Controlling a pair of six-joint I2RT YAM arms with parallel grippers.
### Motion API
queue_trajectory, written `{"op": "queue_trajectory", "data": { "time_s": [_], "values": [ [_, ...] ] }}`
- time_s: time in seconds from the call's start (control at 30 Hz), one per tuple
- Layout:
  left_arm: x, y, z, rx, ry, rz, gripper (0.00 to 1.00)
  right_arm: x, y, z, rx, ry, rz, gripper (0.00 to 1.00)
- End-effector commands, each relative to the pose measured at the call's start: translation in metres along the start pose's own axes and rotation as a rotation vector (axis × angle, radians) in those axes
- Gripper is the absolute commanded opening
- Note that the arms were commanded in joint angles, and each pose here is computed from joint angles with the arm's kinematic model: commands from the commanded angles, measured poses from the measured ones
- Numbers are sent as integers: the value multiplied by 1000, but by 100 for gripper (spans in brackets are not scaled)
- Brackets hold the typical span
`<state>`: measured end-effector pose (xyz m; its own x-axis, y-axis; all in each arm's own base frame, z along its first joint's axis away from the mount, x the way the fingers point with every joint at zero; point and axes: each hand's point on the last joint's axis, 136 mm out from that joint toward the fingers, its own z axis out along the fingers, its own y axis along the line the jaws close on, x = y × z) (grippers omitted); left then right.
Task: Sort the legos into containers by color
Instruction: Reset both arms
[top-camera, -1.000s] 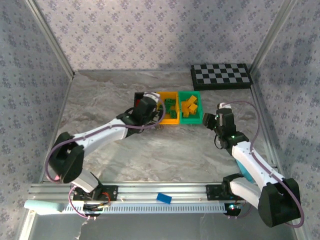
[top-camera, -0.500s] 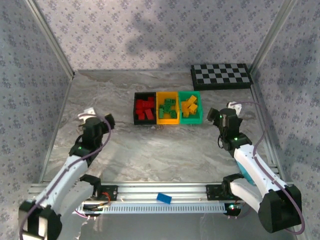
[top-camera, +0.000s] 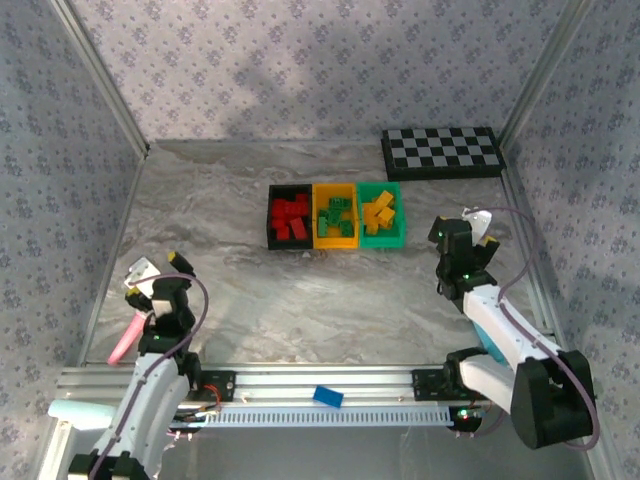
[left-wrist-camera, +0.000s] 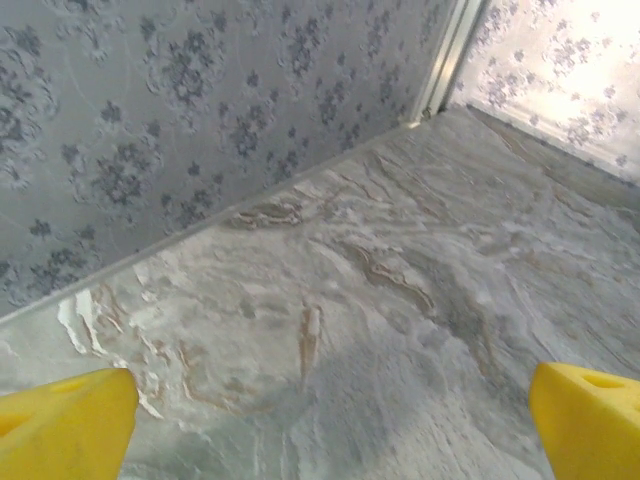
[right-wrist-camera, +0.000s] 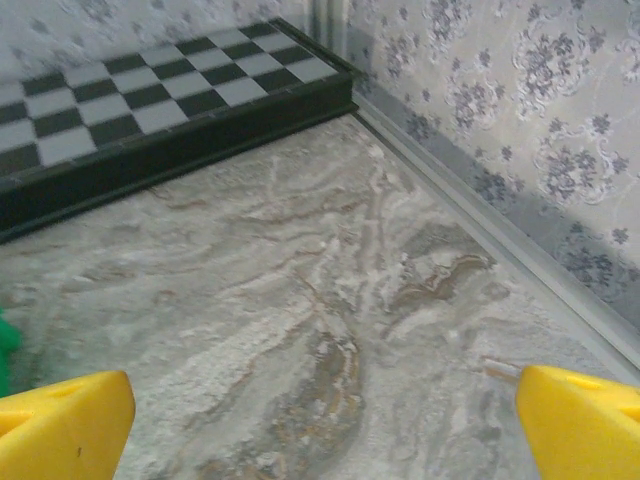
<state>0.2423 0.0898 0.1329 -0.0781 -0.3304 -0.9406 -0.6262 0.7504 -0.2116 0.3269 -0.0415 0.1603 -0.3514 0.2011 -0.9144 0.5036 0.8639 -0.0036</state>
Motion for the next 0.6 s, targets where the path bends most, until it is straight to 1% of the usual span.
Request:
{"op": "queue_trajectory", "data": {
  "time_s": [0.0,0.13,0.17,0.33,0.47,0.57],
  "values": [
    [-27,-16,7,46,-89,55,100,11,-13,7,48,1,-48,100],
    [-26,-39,22,106,-84,119,100,22,-12,8,-27,-10,-89,100],
    [-22,-46,26,129,-77,137,100,22,-14,8,-26,-18,-87,100],
    [-9,-68,52,149,-49,243,100,25,-28,8,0,-29,-84,100],
    [0,-76,67,144,-30,256,100,27,-35,14,29,-28,-62,100],
    [9,-86,75,178,-5,272,100,34,-33,22,32,-15,-56,100]
  ]
}}
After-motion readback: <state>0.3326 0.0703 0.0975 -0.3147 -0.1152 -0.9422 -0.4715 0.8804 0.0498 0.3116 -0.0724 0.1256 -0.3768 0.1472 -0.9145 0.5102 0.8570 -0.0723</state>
